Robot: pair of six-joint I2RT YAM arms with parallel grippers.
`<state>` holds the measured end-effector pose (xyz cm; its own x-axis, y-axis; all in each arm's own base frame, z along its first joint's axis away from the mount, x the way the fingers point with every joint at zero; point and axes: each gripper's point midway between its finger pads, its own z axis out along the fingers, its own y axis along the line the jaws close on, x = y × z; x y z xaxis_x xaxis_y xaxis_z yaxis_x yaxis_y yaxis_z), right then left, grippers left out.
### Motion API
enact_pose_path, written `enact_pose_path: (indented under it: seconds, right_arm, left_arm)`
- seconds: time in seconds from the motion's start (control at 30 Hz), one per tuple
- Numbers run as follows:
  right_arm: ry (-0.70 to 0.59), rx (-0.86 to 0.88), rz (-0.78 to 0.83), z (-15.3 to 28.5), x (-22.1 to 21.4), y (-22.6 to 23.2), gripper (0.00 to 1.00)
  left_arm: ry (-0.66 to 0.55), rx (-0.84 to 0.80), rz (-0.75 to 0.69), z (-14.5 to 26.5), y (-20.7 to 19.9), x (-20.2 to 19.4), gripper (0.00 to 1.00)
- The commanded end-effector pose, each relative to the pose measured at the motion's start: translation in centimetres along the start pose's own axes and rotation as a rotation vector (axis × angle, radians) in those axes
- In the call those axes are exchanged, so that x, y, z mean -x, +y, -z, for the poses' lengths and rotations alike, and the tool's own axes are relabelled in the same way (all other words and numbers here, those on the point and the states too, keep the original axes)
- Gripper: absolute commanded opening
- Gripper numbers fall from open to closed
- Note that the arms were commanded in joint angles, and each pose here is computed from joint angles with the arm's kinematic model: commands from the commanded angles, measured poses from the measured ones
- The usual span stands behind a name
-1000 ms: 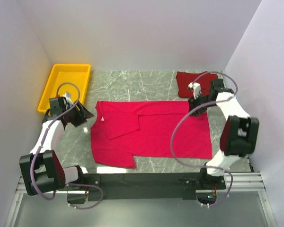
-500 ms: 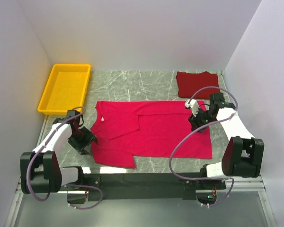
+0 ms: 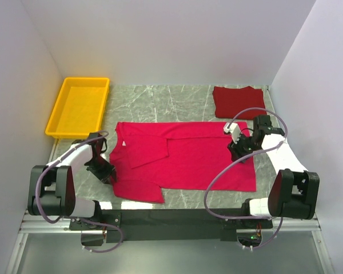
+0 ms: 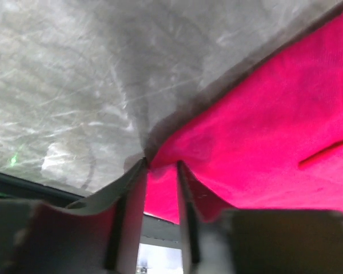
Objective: Fold and stack the t-shirts
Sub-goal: Fold the tshirt
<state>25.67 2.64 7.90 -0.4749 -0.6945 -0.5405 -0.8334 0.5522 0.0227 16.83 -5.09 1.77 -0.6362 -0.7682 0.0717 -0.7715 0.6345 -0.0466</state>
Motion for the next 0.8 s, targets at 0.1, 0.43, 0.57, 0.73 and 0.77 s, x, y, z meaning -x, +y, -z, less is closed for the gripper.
enact_pose_path:
  seconds: [0.1, 0.43, 0.57, 0.73, 0.77]
  right_arm:
    - [-0.016, -0.032, 0.015, 1.1, 0.4, -0.3, 0.55]
    - [0.016, 0.191, 0.137, 1.5, -0.9, 4.2, 0.54]
    - [0.114, 0.293, 0.286, 1.2, -4.5, 6.2, 0.53]
    - [0.266, 0.291, 0.456, 0.4, -9.1, 6.8, 0.53]
    - [0.301, 0.267, 0.466, 0.6, -9.7, 6.5, 0.53]
  left_arm:
    - [-0.017, -0.02, -0.018, -0.4, -0.4, 0.3, 0.26]
    - [-0.025, -0.226, -0.113, 1.6, -3.4, -0.1, 0.06]
    - [0.008, -0.251, -0.13, 1.9, -3.7, -0.8, 0.0]
    - [0.024, -0.272, -0.129, 2.1, -3.6, -1.3, 0.0]
    - [0.021, -0.281, -0.13, 2.3, -3.8, -1.3, 0.0]
